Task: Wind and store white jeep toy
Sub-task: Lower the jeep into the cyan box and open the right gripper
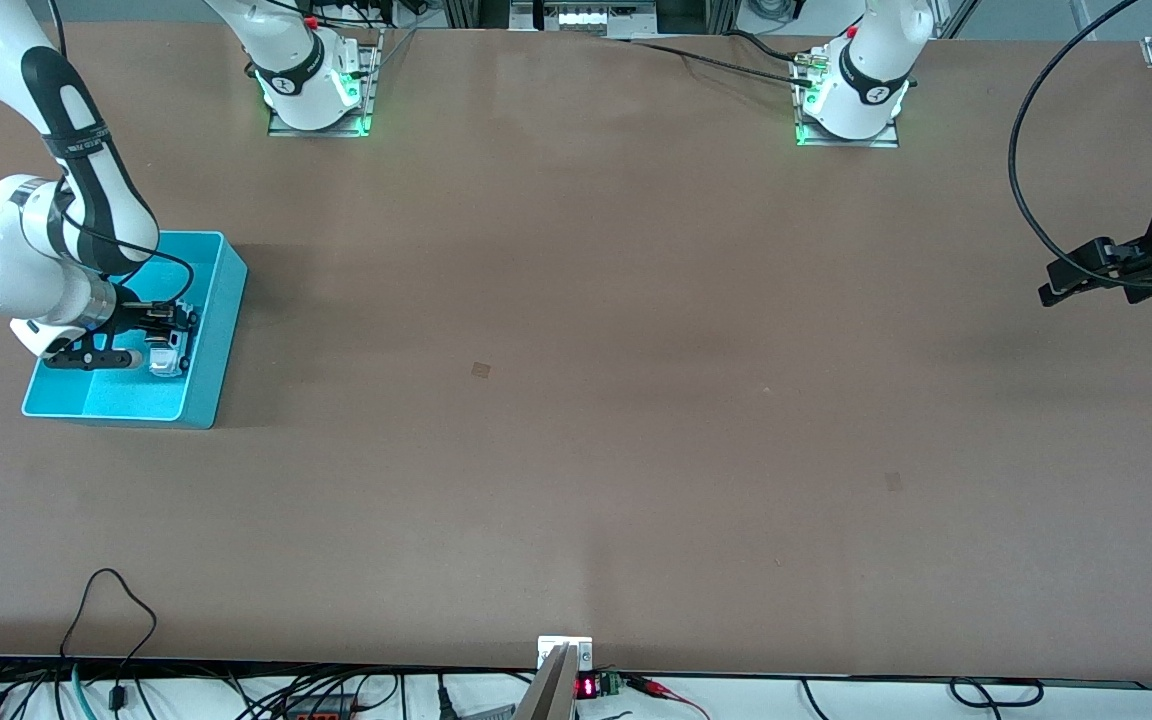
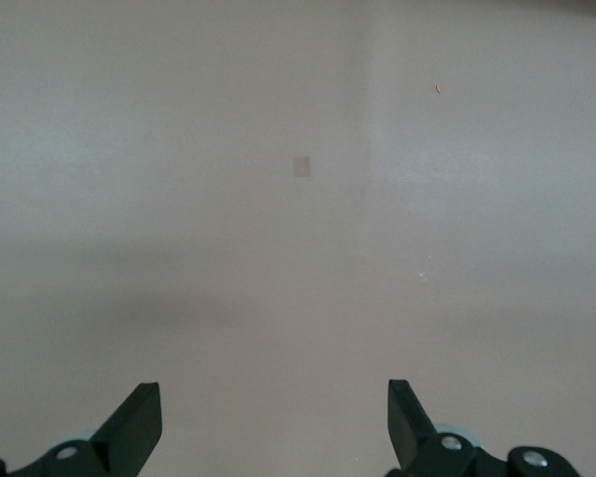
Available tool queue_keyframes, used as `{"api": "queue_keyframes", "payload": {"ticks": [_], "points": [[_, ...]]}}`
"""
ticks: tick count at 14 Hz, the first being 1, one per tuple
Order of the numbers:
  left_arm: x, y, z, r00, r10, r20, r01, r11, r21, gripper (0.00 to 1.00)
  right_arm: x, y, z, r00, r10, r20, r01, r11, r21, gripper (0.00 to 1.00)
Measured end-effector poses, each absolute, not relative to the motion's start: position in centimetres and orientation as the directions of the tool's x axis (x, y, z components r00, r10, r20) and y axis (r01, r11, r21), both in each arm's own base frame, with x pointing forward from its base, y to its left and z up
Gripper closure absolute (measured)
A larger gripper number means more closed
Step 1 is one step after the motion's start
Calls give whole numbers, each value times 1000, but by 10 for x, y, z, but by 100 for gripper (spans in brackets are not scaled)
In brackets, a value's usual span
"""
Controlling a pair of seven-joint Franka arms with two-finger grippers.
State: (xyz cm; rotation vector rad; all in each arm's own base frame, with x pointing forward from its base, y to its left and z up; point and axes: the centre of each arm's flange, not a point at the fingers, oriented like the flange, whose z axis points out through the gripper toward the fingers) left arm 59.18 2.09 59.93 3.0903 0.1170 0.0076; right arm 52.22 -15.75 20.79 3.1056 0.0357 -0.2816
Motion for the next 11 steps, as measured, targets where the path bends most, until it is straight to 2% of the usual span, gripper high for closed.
{"api": "queue_keyframes", "payload": {"ticks": [2, 3, 4, 5, 6, 11], "points": [[592, 21, 599, 997, 76, 3, 76, -996, 49, 0, 521, -155, 206, 982, 26, -186, 30, -999, 17, 22], [592, 21, 599, 997, 77, 3, 76, -996, 49, 0, 521, -154, 205, 982, 28, -186, 32, -999, 17, 16], [592, 21, 599, 997, 77, 3, 76, -996, 49, 0, 521, -154, 206, 982, 29, -186, 32, -999, 16, 16], [592, 21, 599, 997, 77, 3, 76, -996, 49, 0, 521, -153, 206, 982, 30, -186, 34, -999, 16, 11], [592, 22, 599, 997, 77, 3, 77, -996, 49, 0, 522, -152, 206, 982, 32, -184, 36, -999, 16, 1], [592, 22, 599, 997, 77, 3, 77, -996, 49, 0, 539, -142, 248, 991, 54, -120, 58, -998, 31, 0]]}}
